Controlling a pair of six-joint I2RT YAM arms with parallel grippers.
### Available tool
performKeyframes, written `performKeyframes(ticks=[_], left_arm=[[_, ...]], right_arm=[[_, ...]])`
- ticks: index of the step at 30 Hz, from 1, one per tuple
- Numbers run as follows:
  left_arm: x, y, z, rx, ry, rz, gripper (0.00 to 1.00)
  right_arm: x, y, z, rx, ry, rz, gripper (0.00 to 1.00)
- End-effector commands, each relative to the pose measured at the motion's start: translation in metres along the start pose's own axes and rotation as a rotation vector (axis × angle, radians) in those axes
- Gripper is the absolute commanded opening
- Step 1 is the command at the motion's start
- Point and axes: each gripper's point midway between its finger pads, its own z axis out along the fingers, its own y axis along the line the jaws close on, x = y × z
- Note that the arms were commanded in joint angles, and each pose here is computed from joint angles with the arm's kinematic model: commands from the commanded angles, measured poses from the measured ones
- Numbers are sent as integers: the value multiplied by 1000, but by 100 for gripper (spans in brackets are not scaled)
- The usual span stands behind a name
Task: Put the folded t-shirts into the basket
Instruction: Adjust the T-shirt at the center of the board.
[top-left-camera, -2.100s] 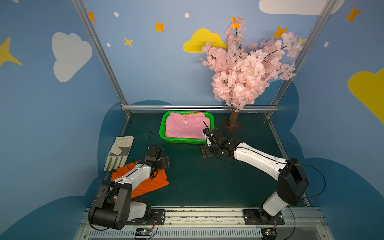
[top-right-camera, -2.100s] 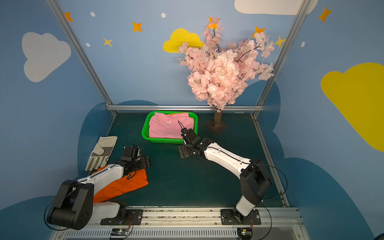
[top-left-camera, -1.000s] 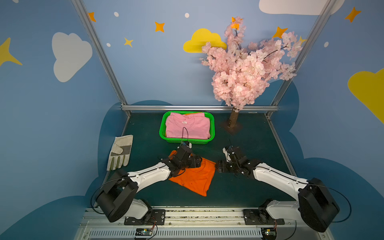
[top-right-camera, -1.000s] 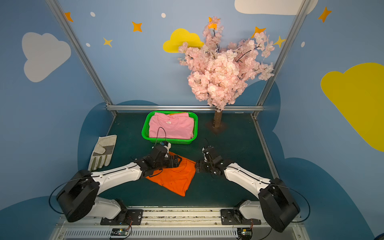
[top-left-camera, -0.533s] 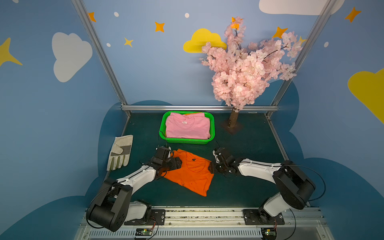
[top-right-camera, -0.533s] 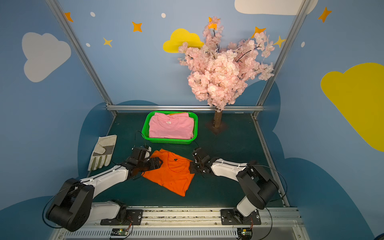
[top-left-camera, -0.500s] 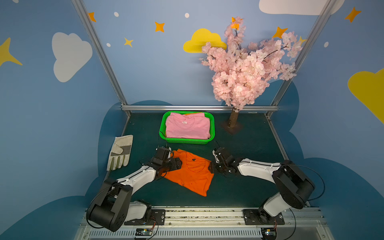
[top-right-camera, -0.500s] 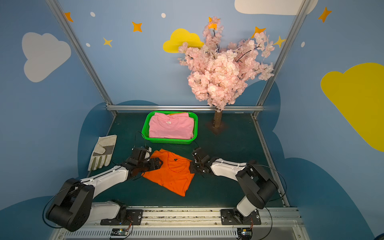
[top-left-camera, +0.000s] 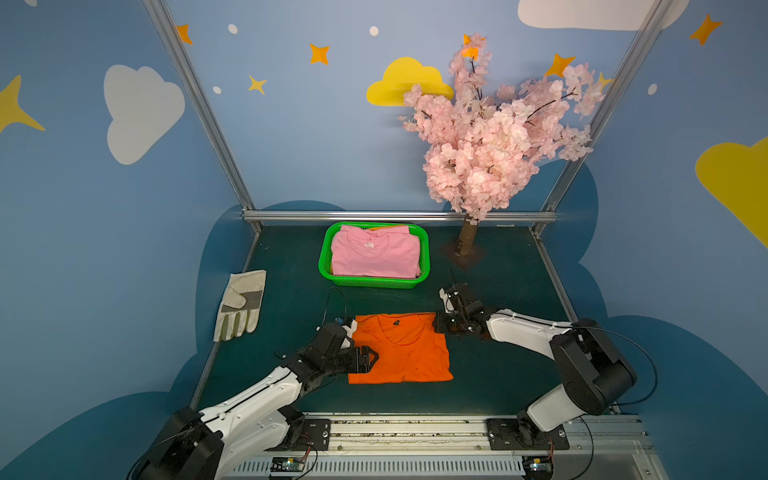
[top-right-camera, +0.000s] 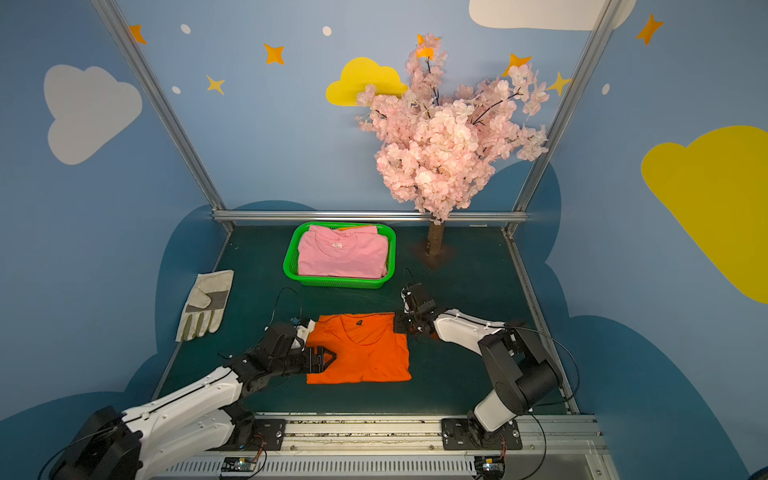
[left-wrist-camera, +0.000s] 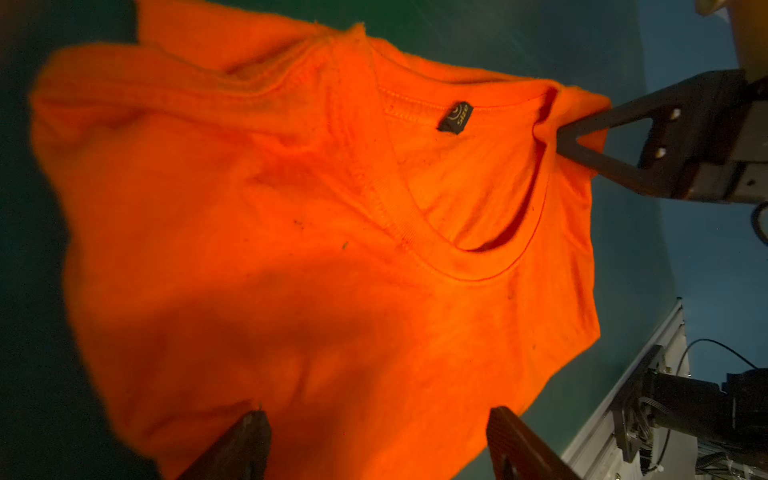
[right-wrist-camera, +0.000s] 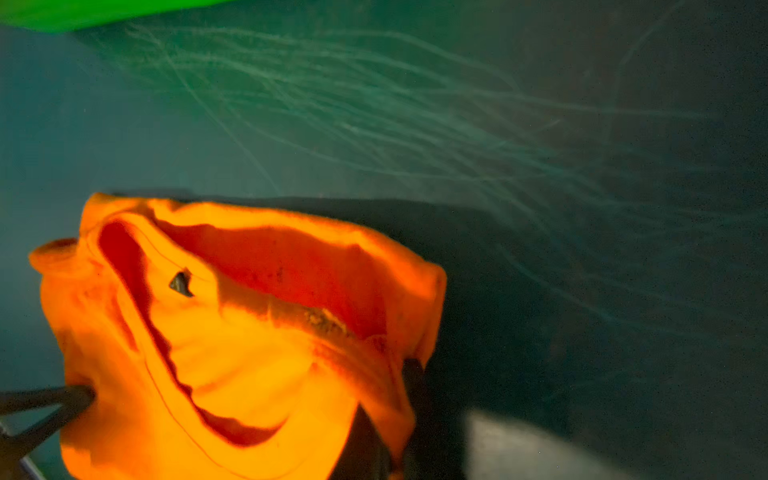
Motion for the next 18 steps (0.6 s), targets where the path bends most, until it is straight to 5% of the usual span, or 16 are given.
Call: performKeyframes(ticks=[1, 8, 18], left_arm=[[-9, 6, -12, -50, -60, 9, 86], [-68, 21, -26, -84, -224, 57, 87], [-92, 24, 36, -31, -5, 94, 87]], right_arm=[[-6, -3, -11, -4, 16, -45, 1], [-7, -6, -7, -2, 52, -50, 0], [-5, -6, -5, -11, 64, -45, 0]])
